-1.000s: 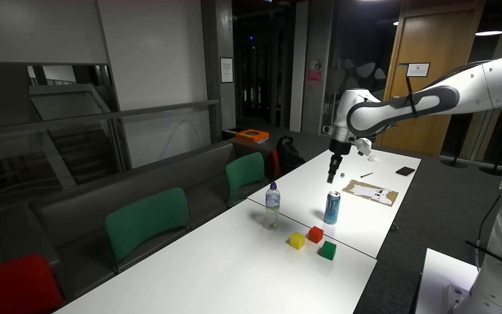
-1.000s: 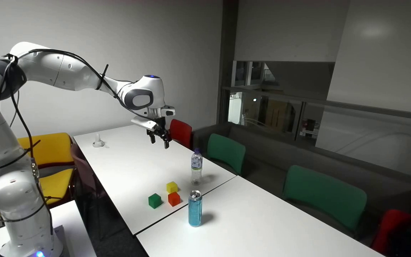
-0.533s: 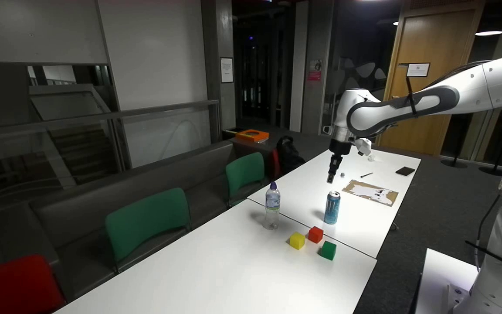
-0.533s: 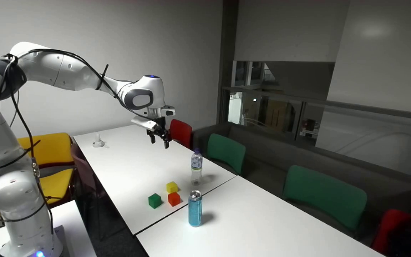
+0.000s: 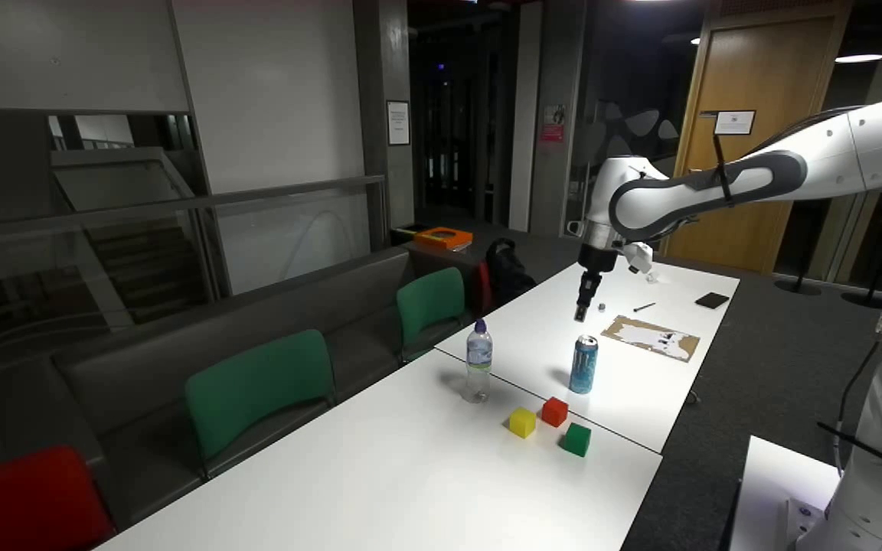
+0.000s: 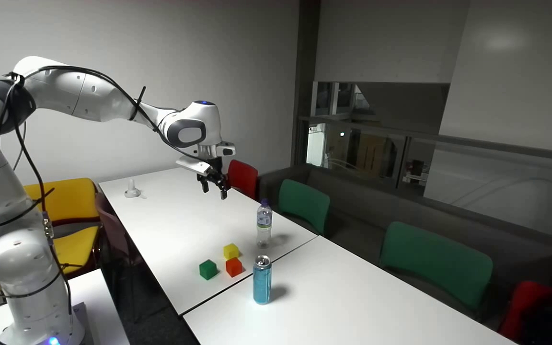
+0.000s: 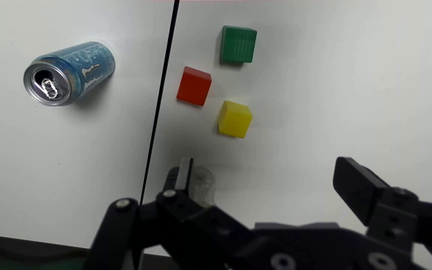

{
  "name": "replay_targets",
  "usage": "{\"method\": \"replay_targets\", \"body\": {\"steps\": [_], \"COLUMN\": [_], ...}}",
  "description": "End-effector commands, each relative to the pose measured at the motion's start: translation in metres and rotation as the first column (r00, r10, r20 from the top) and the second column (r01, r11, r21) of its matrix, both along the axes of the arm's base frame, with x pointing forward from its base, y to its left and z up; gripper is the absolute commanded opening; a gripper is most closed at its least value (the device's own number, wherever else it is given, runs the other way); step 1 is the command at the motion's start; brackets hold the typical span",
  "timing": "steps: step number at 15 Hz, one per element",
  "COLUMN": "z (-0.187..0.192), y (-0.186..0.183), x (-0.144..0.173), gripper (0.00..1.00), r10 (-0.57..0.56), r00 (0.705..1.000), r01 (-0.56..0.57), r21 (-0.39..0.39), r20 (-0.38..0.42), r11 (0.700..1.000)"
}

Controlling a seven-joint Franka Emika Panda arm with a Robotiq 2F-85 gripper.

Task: Stack the three blocks together.

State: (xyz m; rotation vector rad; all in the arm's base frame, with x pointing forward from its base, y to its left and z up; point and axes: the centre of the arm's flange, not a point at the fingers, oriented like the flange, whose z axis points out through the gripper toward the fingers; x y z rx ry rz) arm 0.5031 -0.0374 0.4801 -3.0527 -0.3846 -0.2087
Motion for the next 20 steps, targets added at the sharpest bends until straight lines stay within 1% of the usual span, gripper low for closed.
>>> {"method": "replay_targets", "body": {"steps": [1,3,5,7,9,11,14,20], "z": [-0.003,-0.008,-0.016,-0.029,-0.045,-0.062,-0.081,-0.11], "y": [0.001,-0.001,-0.004,-0.008,-0.013,-0.024,-0.037,-0.049], "x": [0.009,0.014,0.018,0.029,0.043,0.059,0.084,0.126], "gripper": [1.0,1.0,1.0,1.0,1.0,1.0,1.0,1.0], "r10": [-0.012,-0.035,-0.033,-0.04,-0.049,-0.059,-0.072,-0.102], "r00": [1.0,0.999,0.998,0.998,0.999,0.998,0.992,0.979], "r01": [0.012,0.033,0.028,0.033,0.047,0.061,0.078,0.111], "r21": [0.035,0.067,0.098,0.111,0.101,0.081,0.06,0.04], "r20": [0.019,0.036,0.056,0.054,0.021,-0.036,-0.099,-0.178], "r11": [0.999,0.997,0.995,0.993,0.994,0.995,0.995,0.993]}}
